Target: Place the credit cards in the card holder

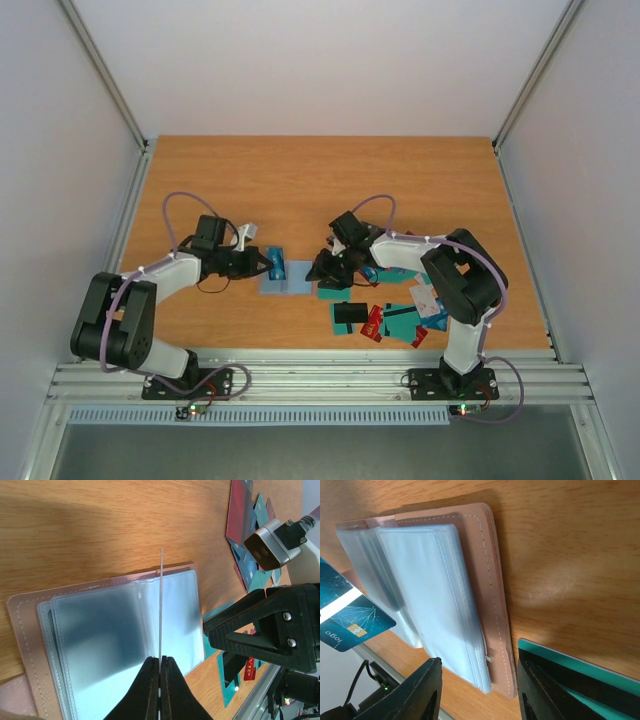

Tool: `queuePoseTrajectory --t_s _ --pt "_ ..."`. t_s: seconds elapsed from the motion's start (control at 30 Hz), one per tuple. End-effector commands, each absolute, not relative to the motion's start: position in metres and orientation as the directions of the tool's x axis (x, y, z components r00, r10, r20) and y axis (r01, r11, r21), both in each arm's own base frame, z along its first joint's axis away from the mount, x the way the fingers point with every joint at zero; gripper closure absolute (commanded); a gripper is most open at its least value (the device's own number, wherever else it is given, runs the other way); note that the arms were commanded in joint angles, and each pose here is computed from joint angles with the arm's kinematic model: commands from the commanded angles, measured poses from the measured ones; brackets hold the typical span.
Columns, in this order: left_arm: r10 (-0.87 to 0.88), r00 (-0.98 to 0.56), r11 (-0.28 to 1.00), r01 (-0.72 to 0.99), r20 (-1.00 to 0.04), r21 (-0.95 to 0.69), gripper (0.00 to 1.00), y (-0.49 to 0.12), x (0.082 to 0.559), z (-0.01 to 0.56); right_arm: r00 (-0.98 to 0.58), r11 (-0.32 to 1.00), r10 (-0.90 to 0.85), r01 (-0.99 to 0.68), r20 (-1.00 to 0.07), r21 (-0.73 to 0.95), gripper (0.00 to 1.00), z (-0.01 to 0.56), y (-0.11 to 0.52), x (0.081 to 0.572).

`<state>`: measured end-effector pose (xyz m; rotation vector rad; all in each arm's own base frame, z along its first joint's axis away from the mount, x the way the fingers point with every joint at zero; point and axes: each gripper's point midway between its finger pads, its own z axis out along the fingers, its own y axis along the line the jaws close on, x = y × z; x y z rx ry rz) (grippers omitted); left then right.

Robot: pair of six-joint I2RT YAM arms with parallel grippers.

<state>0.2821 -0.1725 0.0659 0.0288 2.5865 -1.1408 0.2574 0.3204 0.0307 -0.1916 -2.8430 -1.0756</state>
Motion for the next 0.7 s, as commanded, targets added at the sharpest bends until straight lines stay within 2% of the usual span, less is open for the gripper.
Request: queuePoseTrajectory --t_s 0.0,0.27,0.43,0.67 --pt "-0.097 -0.940 0.655 0.188 -0.328 -0.732 1.00 -0.179 0.289 0.073 -0.986 0.759 0.073 0.153 0.151 0.633 0.58 0.022 0.323 0.257" --pt "-0.082 -0.957 0.652 0.160 -0.278 -0.742 1.00 -0.183 0.285 0.062 -0.982 0.779 0.066 0.163 0.179 0.606 0.68 0.014 0.321 0.255" --pt "-0.069 -0.964 0.639 0.155 -0.256 -0.753 1.00 -0.190 0.280 0.062 -0.978 0.786 0.069 0.174 0.196 0.593 0.68 0.008 0.318 0.251" --pt "-0.069 -0.985 0.662 0.072 -0.156 -0.746 1.00 -0.189 0.271 0.043 -0.973 0.795 0.075 0.191 0.218 0.575 0.69 0.002 0.317 0.248"
